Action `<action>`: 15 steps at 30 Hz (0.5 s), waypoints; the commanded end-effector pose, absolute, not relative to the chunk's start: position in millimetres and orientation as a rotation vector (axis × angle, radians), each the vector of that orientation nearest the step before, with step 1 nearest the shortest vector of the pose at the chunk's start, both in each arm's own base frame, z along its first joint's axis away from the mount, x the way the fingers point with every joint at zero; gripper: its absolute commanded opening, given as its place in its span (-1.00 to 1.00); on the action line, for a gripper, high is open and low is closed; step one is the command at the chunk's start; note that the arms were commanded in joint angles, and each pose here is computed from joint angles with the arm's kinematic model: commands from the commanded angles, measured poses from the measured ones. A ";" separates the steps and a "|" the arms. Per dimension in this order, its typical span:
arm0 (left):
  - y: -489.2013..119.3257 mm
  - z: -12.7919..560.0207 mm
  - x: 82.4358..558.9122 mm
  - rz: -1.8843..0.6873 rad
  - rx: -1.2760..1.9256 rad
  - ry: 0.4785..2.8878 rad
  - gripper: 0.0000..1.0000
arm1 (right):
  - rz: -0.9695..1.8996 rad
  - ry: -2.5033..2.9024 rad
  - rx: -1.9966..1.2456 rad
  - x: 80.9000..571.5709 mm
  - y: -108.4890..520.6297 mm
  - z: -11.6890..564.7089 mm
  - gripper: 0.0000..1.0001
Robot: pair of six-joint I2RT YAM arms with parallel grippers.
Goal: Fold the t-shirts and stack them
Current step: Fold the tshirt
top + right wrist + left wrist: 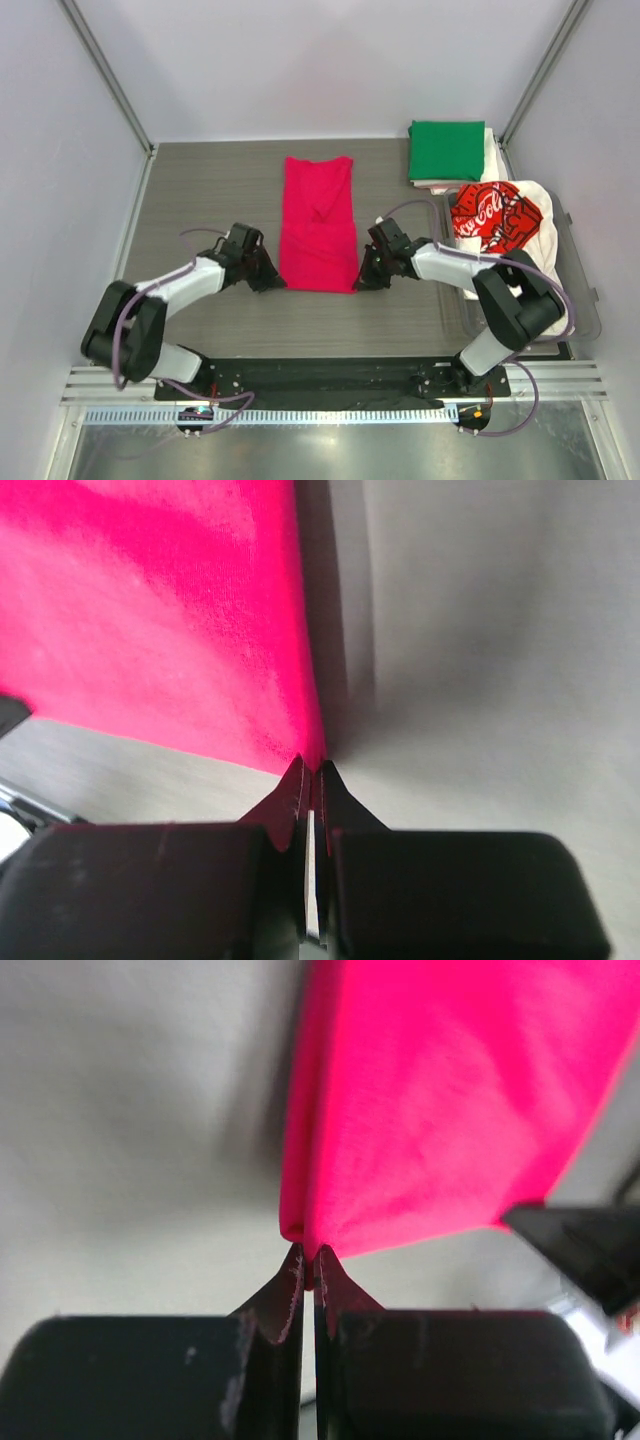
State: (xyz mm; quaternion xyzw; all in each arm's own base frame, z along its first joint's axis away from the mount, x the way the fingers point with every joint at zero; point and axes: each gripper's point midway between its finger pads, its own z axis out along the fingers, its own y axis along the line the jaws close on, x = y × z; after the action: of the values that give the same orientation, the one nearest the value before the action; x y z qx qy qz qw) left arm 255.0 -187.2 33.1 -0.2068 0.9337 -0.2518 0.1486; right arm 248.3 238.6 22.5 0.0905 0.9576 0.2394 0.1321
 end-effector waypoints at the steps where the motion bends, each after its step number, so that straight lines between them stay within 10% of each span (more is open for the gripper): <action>1: -191.5 55.9 225.5 -0.719 -0.611 2.660 -1.00 | 0.734 2.737 0.261 234.1 230.8 49.1 -0.97; 15: -167.4 145.8 148.2 -0.728 -0.583 2.539 -1.00 | 0.796 2.699 0.173 159.8 220.5 129.3 -0.98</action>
State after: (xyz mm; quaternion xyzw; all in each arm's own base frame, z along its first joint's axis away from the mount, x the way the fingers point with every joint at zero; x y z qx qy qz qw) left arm 149.9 -186.3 132.3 -0.1831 0.9145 -0.2985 0.2027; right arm 162.4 225.9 115.5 0.0492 0.9395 0.2985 0.1604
